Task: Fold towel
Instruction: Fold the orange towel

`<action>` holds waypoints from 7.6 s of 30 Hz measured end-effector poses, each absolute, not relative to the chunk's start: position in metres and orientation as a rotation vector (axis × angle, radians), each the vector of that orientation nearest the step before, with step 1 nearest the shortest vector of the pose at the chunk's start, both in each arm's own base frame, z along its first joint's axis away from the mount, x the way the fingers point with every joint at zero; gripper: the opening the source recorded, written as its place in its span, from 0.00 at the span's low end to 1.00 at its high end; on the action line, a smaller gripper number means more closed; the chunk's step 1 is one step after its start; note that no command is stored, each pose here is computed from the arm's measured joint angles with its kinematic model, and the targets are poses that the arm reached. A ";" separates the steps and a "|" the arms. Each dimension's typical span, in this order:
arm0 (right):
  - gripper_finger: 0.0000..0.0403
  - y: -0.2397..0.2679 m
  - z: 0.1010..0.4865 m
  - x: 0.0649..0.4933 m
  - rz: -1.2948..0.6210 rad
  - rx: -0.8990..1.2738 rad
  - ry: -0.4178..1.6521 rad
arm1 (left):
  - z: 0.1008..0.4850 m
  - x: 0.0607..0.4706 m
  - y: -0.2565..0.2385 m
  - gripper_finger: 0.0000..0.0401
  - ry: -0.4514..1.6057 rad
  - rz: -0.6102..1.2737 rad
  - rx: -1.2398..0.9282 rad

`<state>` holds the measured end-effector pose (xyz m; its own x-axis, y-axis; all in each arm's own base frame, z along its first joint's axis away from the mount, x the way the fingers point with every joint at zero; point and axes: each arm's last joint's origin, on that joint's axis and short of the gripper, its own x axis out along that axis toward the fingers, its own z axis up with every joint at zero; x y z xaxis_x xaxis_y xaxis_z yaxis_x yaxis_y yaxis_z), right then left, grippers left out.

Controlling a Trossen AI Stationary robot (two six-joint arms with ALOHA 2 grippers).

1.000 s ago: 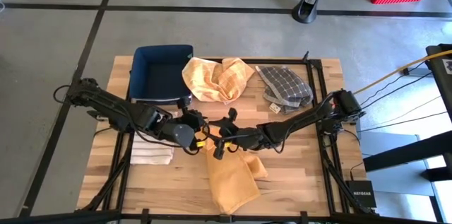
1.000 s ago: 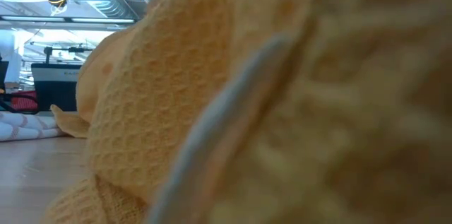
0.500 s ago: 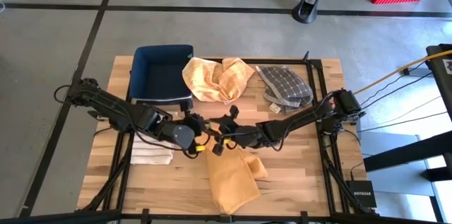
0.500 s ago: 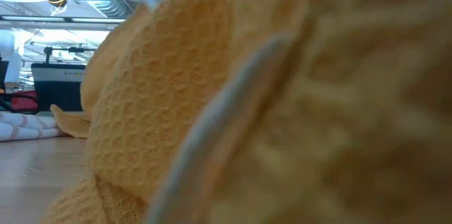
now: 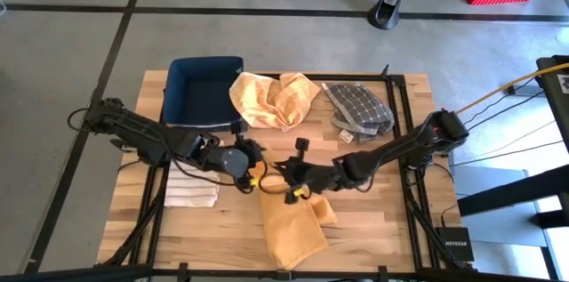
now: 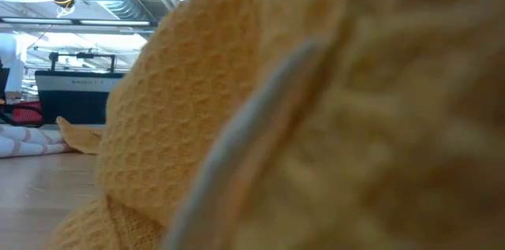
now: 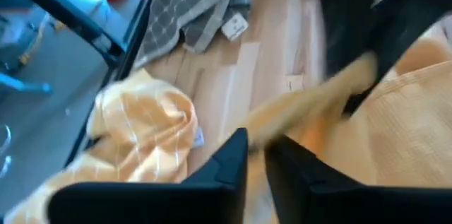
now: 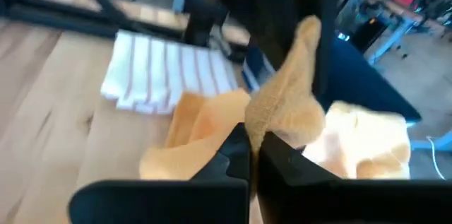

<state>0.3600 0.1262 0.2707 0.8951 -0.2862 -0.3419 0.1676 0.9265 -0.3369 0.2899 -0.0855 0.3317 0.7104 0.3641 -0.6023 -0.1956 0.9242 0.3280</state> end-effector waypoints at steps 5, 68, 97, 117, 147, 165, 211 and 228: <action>0.01 0.131 0.267 0.330 -0.271 -0.310 0.591 | 0.328 0.277 -0.089 0.29 0.852 0.256 0.194; 0.00 0.163 0.320 0.222 -0.579 -0.436 0.458 | 0.337 0.229 -0.051 0.01 0.841 0.437 0.116; 0.01 0.038 0.561 0.147 -0.842 -0.358 0.219 | 0.555 0.176 -0.009 0.00 0.124 0.706 0.448; 0.00 0.055 0.516 0.161 -0.687 -0.398 0.394 | 0.502 0.163 -0.012 0.00 0.499 0.657 0.283; 0.00 0.232 0.564 0.148 -0.347 -0.470 0.014 | 0.553 0.145 -0.163 0.01 -0.108 -0.197 0.099; 0.00 0.189 0.616 0.133 -0.370 -0.308 -0.090 | 0.587 0.129 -0.146 0.01 -0.295 0.097 0.220; 0.01 0.080 0.388 0.196 -0.794 -0.400 0.661 | 0.411 0.153 -0.109 0.01 0.503 0.580 0.411; 0.01 0.076 0.285 0.191 -0.853 -0.617 0.759 | 0.309 0.175 -0.096 0.01 0.758 0.685 0.481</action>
<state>0.1909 0.0765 0.2853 0.4344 -0.8360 -0.3352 0.4301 0.5195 -0.7383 0.1748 -0.0958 0.3095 0.5315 0.7122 -0.4586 -0.3847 0.6853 0.6184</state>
